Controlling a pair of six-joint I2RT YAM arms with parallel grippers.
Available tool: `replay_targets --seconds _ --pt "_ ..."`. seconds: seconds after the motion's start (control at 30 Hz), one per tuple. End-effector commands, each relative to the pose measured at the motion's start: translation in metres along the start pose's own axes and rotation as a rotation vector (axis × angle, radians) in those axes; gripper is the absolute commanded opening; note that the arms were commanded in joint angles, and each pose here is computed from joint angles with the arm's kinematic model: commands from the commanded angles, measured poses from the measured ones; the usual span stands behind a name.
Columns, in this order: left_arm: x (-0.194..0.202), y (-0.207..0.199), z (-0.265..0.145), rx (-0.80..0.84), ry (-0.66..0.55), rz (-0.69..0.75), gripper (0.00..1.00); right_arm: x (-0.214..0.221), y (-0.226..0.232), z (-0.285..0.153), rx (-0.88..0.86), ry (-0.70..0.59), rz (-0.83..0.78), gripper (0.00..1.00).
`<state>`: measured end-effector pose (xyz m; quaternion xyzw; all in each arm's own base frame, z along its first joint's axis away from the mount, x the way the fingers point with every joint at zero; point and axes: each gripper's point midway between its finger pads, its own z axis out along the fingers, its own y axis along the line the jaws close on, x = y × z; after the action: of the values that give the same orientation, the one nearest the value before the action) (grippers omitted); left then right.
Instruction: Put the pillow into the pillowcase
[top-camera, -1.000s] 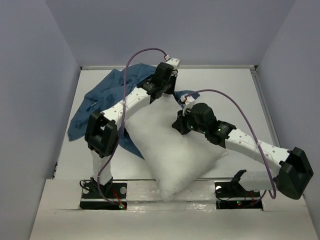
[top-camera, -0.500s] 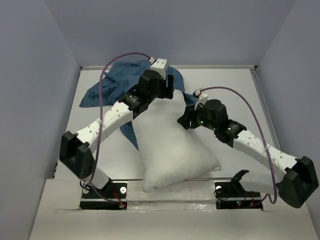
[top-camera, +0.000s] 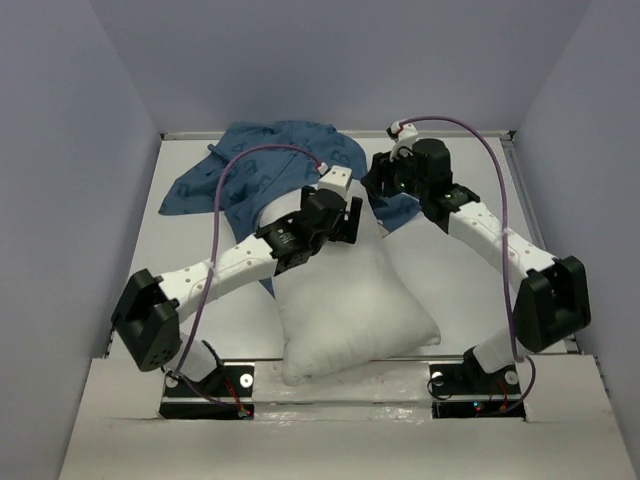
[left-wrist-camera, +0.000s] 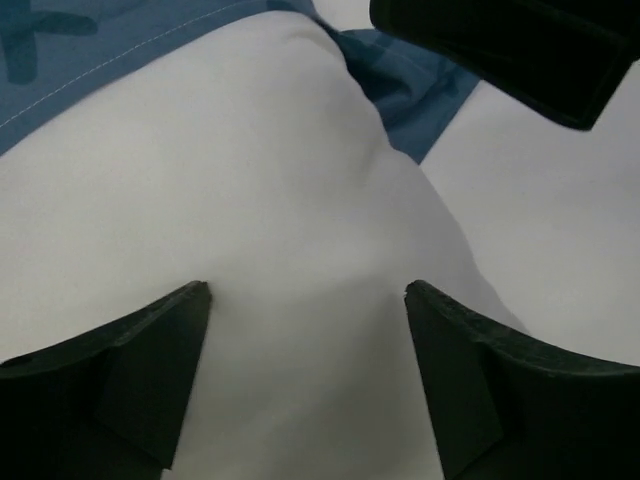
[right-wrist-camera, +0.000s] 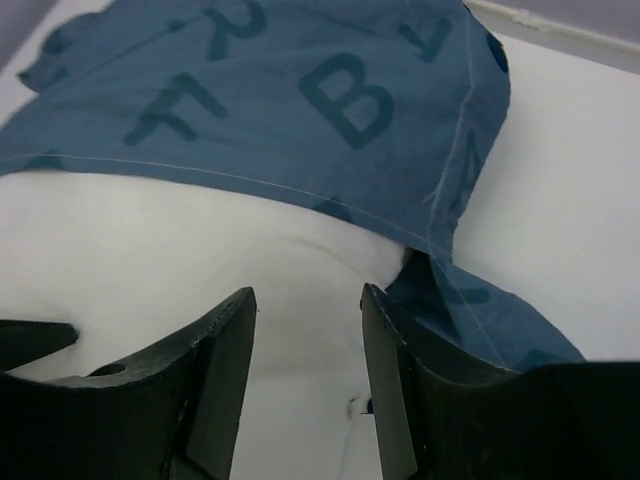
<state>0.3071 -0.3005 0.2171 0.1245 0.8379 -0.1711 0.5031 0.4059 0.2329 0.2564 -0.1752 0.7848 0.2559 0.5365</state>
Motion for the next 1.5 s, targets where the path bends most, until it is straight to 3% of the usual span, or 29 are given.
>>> replay_targets --seconds 0.0,0.03,0.07,0.1,0.13,0.23,0.53,0.7,1.03,1.3,1.47 --pt "0.020 0.035 0.033 -0.244 0.042 0.139 0.72 -0.023 -0.035 0.022 0.098 -0.041 -0.109 0.51" --pt "0.031 0.049 0.034 -0.292 0.068 0.160 0.47 -0.024 -0.046 0.025 0.120 -0.035 -0.141 0.50" --pt "0.051 0.066 0.033 -0.332 0.111 0.174 0.30 -0.015 -0.051 0.033 0.125 -0.010 -0.148 0.50" --pt "0.051 0.073 0.026 -0.337 0.102 0.122 0.06 -0.012 -0.049 0.037 0.105 0.004 -0.157 0.50" --pt "0.069 0.092 0.021 -0.364 0.130 0.111 0.01 -0.002 -0.049 0.043 0.088 0.033 -0.171 0.50" --pt "0.059 0.103 0.004 -0.342 0.076 0.026 0.00 0.017 -0.054 0.046 0.096 0.077 -0.169 0.50" --pt "0.072 0.114 0.003 -0.349 0.119 -0.006 0.00 0.052 -0.050 0.069 0.000 0.157 -0.179 0.54" --pt "0.076 0.110 0.002 -0.313 0.118 -0.026 0.00 0.059 -0.023 0.084 -0.091 0.178 -0.234 0.57" --pt "0.066 0.107 0.000 -0.289 0.099 -0.034 0.00 0.031 -0.040 0.120 0.091 0.076 -0.329 0.57" --pt "0.060 0.108 -0.002 -0.291 0.084 -0.033 0.00 0.023 -0.068 0.130 0.287 0.021 -0.384 0.41" --pt "0.053 0.106 -0.002 -0.290 0.073 -0.031 0.00 0.013 -0.043 0.136 0.173 -0.033 -0.395 0.26"
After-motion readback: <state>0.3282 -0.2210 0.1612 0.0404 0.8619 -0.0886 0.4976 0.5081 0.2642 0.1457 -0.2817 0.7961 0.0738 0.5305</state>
